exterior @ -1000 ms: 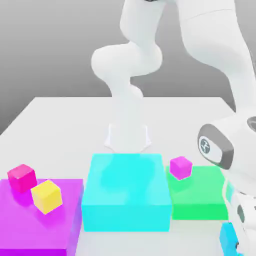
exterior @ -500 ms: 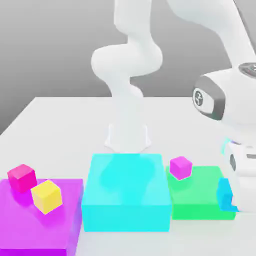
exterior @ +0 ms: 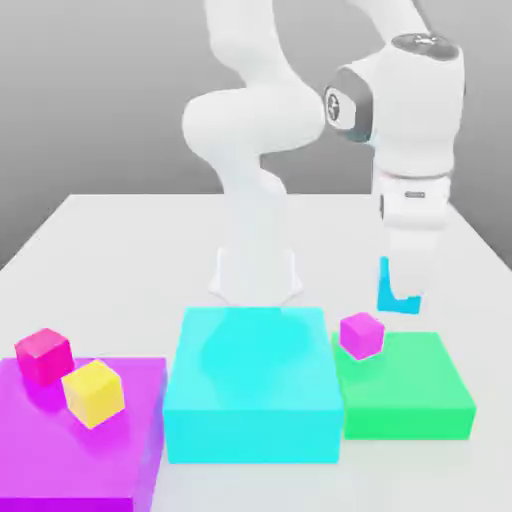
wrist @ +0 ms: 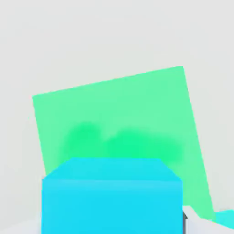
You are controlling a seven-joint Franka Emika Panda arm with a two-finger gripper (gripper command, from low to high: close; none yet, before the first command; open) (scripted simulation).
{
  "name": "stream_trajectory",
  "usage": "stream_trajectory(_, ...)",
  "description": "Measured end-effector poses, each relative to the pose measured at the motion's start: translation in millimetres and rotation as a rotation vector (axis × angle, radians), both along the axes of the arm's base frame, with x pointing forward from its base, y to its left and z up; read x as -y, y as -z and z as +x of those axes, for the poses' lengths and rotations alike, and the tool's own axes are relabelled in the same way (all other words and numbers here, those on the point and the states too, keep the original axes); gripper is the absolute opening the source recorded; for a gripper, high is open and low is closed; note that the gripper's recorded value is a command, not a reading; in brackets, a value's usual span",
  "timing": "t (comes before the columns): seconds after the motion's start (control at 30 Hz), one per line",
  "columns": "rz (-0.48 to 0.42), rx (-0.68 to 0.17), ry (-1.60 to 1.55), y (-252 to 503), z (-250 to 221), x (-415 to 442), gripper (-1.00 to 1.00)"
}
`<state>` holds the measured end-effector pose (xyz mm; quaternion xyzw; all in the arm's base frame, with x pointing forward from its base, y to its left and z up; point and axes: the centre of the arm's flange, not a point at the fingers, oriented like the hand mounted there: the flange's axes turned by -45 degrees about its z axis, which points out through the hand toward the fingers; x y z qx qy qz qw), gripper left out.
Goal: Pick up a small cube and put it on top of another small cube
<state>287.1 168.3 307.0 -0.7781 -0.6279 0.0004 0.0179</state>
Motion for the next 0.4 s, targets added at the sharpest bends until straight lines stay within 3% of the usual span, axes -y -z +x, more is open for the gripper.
stream_trajectory(0.27,-0.028,0.021,0.020,51,-19,12,-1.00)
stream_trajectory(0.3,-0.028,0.021,0.020,60,-20,13,1.00)
stream_trajectory(0.4,-0.028,0.021,0.020,60,-20,13,1.00)
